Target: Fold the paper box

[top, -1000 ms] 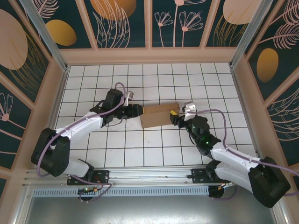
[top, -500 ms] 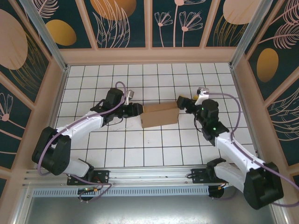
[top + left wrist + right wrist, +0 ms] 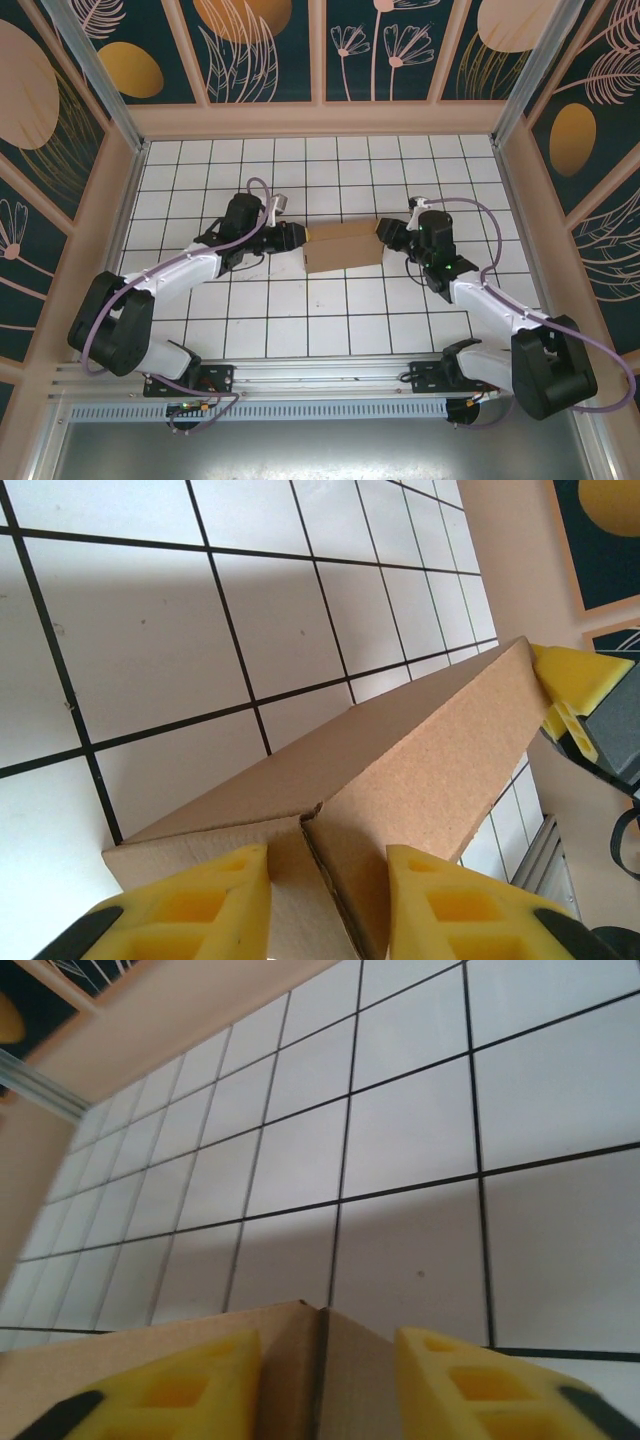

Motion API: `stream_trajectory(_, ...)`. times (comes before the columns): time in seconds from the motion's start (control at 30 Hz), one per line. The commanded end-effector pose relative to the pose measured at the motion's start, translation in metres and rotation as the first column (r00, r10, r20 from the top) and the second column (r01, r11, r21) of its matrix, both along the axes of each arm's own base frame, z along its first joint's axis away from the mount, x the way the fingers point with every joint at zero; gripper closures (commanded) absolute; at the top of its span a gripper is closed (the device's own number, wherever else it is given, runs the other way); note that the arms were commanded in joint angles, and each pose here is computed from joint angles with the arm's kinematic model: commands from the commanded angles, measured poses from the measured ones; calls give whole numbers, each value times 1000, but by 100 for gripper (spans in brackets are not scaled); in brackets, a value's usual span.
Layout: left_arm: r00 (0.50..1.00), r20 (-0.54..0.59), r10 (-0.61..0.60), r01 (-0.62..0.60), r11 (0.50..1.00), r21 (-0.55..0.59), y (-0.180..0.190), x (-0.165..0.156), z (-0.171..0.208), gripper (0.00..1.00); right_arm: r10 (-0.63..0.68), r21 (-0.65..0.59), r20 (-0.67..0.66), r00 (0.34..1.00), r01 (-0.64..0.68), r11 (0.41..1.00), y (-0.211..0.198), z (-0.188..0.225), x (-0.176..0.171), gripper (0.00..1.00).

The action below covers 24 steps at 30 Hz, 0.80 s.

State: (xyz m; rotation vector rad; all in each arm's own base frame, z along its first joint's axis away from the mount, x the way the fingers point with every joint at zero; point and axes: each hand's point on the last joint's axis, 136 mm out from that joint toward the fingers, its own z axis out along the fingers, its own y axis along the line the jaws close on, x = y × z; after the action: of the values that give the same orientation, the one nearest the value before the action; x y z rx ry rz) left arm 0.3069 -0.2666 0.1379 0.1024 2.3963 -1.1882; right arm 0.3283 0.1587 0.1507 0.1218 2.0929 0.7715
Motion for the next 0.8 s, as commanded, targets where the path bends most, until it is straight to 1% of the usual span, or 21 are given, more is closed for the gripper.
stream_trajectory(0.0,977,-209,41,-2,983,183,28,-35,-76,74,-61,-45,-96,993,57,997,-19,-35,-9,73)
stream_trajectory(0.03,977,-208,38,1,983,183,28,-36,-77,75,-60,-42,-90,994,57,998,-18,-32,-8,76)
stream_trajectory(0.13,978,-206,37,1,983,184,28,-36,-78,79,-41,-19,-48,998,40,999,-14,-15,-5,92)
stream_trajectory(0.2,977,-209,36,2,983,181,28,-37,-79,80,-24,3,-20,1000,24,1000,-10,-1,-3,94)
stream_trajectory(0.23,977,-209,35,3,984,181,28,-37,-80,81,-20,14,-10,1000,21,1000,-8,4,-2,92)
stream_trajectory(0.27,978,-206,38,0,983,181,28,-36,-80,80,-15,30,5,1000,15,999,-7,12,-1,85)
stream_trajectory(0.3,977,-208,37,1,984,180,28,-37,-80,80,-8,49,23,1000,7,999,-4,20,-1,72)
stream_trajectory(0.37,978,-207,37,1,984,179,28,-37,-81,79,-4,76,51,999,0,997,-2,33,1,52)
stream_trajectory(0.4,978,-206,36,2,984,178,28,-37,-81,79,-3,87,57,998,-2,996,-1,38,2,47)
stream_trajectory(0.43,978,-205,33,4,984,178,28,-37,-81,79,1,90,58,998,-6,996,0,40,2,44)
stream_trajectory(0.5,978,-204,34,4,984,180,28,-37,-82,79,14,98,47,999,-19,995,4,39,3,43)
stream_trajectory(0.63,977,-209,32,5,985,173,27,-38,-83,81,18,102,-16,1000,-16,995,5,14,-1,44)
stream_trajectory(0.7,977,-213,30,7,985,171,27,-39,-84,84,8,91,-38,999,-5,996,2,0,-5,45)
stream_trajectory(0.77,976,-213,31,6,985,170,27,-40,-85,87,-14,76,-55,998,18,997,-4,-13,-8,49)
